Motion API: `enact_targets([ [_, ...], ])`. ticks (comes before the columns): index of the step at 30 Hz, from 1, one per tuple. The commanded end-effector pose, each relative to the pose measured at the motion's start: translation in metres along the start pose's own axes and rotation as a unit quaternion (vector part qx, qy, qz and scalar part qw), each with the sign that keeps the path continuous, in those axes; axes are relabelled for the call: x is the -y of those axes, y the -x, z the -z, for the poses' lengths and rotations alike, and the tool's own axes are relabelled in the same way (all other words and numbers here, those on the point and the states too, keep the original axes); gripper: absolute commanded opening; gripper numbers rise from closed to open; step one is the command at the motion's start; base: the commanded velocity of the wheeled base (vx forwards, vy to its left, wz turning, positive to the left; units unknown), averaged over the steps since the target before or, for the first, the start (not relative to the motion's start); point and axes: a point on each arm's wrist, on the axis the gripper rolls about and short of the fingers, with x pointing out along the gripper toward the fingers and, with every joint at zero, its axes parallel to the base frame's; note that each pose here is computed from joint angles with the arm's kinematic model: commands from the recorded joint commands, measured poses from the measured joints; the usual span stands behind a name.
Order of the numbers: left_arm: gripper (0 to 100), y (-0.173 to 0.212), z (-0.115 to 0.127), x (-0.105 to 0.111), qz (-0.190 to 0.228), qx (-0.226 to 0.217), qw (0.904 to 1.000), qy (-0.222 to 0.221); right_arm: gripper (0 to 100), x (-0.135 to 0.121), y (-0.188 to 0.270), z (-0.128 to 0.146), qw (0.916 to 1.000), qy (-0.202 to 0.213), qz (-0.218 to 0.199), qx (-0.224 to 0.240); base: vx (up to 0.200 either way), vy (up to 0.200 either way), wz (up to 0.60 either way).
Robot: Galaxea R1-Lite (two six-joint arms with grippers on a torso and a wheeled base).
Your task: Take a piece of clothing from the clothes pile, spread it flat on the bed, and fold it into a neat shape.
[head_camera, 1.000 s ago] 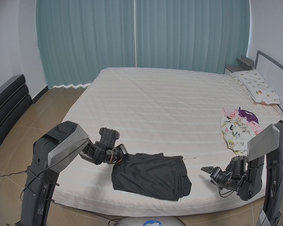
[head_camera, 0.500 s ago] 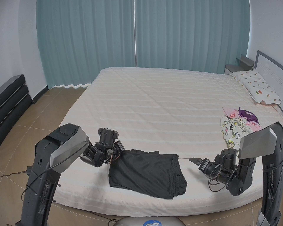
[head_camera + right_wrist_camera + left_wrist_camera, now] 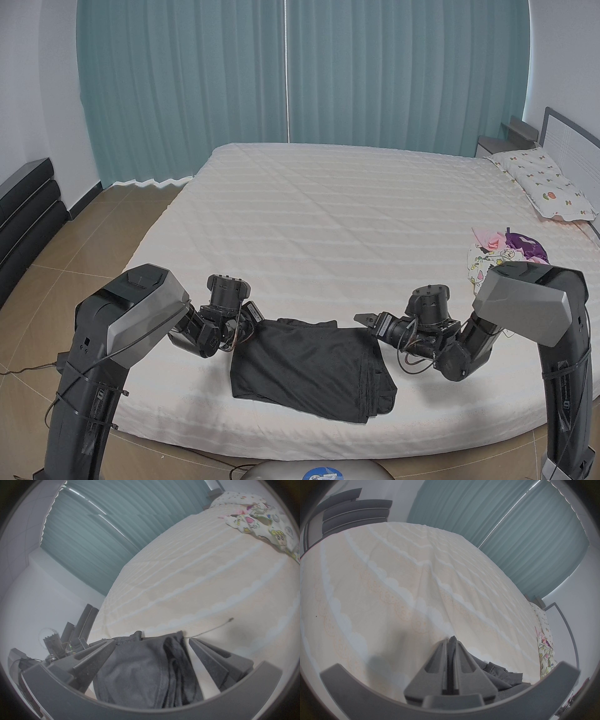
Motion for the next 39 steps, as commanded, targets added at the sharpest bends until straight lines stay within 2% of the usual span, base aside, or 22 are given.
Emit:
enact_targets([
  [1,0,0.004,-0.002,0.001,0.007,0.002,1.0,0.004,100,0.0,-0.023,0.014,0.9999,0.012,0.002,-0.008,0.0,0.0,0.0],
  [9,0,0.004,-0.002,0.001,0.009,0.003,0.9999,0.004,100,0.0,-0.025,0.013,0.9996,0.012,0.017,-0.019,0.0,0.0,0.0],
  [10,0,0.003,-0.002,0.001,0.008,0.003,1.0,0.004,0,0.0,-0.025,0.013,0.9996,0.012,0.018,-0.019,0.0,0.0,0.0],
  [20,0,0.003,-0.002,0.001,0.008,0.004,1.0,0.004,0,0.002,-0.027,0.006,0.9989,0.014,0.043,0.014,0.0,0.0,0.0],
  [24,0,0.002,-0.003,0.001,0.012,0.013,0.9998,0.005,0,0.006,-0.028,-0.008,0.9971,0.009,0.058,0.049,0.0,0.0,0.0],
  [34,0,0.0,-0.003,0.0,0.019,0.021,0.9996,0.005,0,0.006,-0.037,-0.014,0.9962,0.007,0.043,0.076,0.0,0.0,0.0],
  [39,0,0.0,-0.002,-0.001,0.018,0.02,0.9996,0.003,0,0.006,-0.038,-0.013,0.9962,0.008,0.045,0.075,0.0,0.0,0.0],
])
